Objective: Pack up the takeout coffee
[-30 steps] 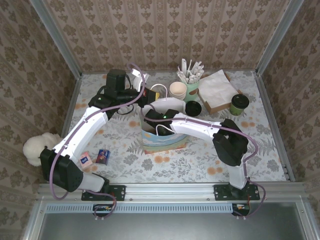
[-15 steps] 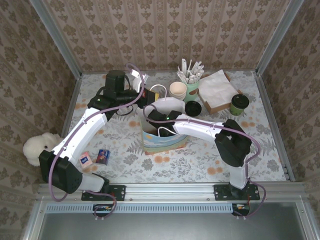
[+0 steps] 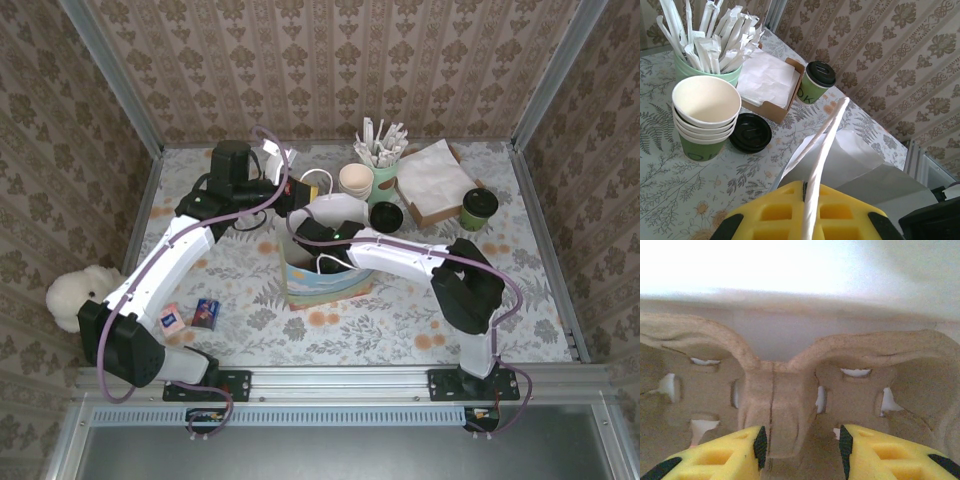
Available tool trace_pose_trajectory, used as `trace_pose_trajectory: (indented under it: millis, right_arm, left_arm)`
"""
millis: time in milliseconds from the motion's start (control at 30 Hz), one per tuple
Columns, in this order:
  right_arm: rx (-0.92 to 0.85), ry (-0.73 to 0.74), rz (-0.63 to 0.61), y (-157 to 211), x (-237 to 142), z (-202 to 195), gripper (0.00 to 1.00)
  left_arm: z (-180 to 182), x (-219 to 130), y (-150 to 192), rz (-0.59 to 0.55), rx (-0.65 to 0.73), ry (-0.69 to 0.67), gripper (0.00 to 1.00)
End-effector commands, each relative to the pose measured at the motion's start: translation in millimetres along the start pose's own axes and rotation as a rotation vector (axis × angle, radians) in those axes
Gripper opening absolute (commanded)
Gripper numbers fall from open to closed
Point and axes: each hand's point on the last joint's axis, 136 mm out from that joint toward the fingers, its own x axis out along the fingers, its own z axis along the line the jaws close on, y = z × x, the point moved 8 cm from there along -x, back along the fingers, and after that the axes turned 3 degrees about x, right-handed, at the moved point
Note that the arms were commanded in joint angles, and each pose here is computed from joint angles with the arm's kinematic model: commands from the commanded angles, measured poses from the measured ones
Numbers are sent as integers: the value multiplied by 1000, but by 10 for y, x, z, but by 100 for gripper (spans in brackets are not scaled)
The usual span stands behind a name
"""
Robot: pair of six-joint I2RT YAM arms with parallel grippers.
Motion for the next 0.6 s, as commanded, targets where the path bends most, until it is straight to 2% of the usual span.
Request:
trace_pose_trajectory:
  millis: [0, 267, 400, 567]
  right_arm:
    - [8, -22, -48, -37, -155, -41, 47]
    - [32, 47, 44, 136, 217, -83, 47]
    - [32, 23, 21, 78, 111, -43, 48]
    - [50, -37, -67, -56, -188, -19, 52]
  left_arm:
    - [-26, 6, 22, 3, 14, 22, 0]
    - [-11, 30, 16, 7, 10, 26, 0]
    - [-8, 30, 23, 11, 10, 24, 0]
    - [34, 56, 37, 12, -1, 15, 0]
